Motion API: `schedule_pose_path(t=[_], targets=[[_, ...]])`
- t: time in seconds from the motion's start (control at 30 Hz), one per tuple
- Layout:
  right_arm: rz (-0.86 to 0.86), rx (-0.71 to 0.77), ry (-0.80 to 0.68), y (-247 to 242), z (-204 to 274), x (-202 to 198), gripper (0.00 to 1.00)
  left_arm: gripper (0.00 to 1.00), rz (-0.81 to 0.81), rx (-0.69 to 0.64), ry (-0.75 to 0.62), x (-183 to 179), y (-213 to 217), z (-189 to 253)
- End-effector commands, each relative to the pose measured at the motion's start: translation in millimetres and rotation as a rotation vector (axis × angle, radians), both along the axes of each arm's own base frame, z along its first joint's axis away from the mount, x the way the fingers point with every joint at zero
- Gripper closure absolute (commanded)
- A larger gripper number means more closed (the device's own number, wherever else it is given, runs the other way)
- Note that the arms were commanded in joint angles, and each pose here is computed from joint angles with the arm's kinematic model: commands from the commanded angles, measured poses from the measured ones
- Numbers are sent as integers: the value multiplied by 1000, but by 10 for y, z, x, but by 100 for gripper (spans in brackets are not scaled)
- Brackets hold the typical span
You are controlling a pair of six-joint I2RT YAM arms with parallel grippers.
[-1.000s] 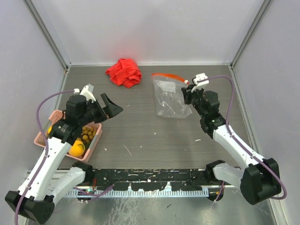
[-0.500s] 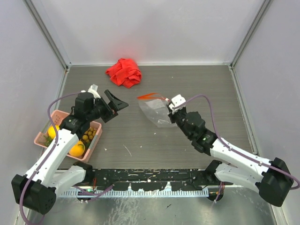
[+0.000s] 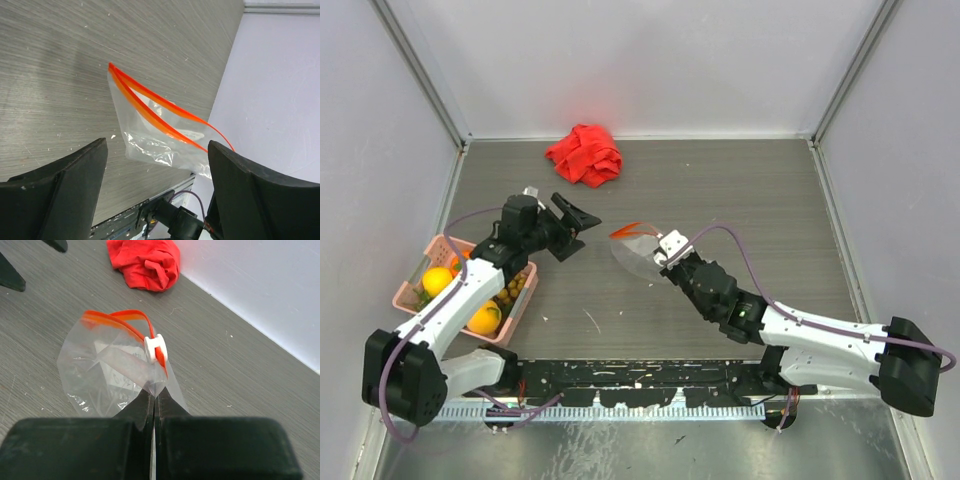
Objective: Place the food in the zip-top bag and seal the zipper
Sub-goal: Pick up the zipper food storage bag at the center of the board, then open the zipper of the food storage bag at the center of the board.
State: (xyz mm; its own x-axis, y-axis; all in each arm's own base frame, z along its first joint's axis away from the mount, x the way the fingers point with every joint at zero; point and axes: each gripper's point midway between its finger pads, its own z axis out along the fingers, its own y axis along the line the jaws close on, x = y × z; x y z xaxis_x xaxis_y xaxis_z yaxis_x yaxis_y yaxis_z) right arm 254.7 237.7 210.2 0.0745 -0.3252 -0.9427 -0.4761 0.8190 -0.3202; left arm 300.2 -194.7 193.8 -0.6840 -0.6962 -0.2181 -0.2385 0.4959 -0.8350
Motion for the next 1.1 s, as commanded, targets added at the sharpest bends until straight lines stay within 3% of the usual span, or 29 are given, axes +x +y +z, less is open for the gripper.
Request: schedule_pose_path(t=[0.0,0.57,1.07], targets=[[-44,39,-57,-21,177,17,100,19,19,-56,-5,94,-108,13],[-10,30,-33,57,76,-31,100,23,-4,-68,78,305,-344,-292],[-9,30,-28,52,41,-41,100,29,-56,-73,135,227,-569,-462]])
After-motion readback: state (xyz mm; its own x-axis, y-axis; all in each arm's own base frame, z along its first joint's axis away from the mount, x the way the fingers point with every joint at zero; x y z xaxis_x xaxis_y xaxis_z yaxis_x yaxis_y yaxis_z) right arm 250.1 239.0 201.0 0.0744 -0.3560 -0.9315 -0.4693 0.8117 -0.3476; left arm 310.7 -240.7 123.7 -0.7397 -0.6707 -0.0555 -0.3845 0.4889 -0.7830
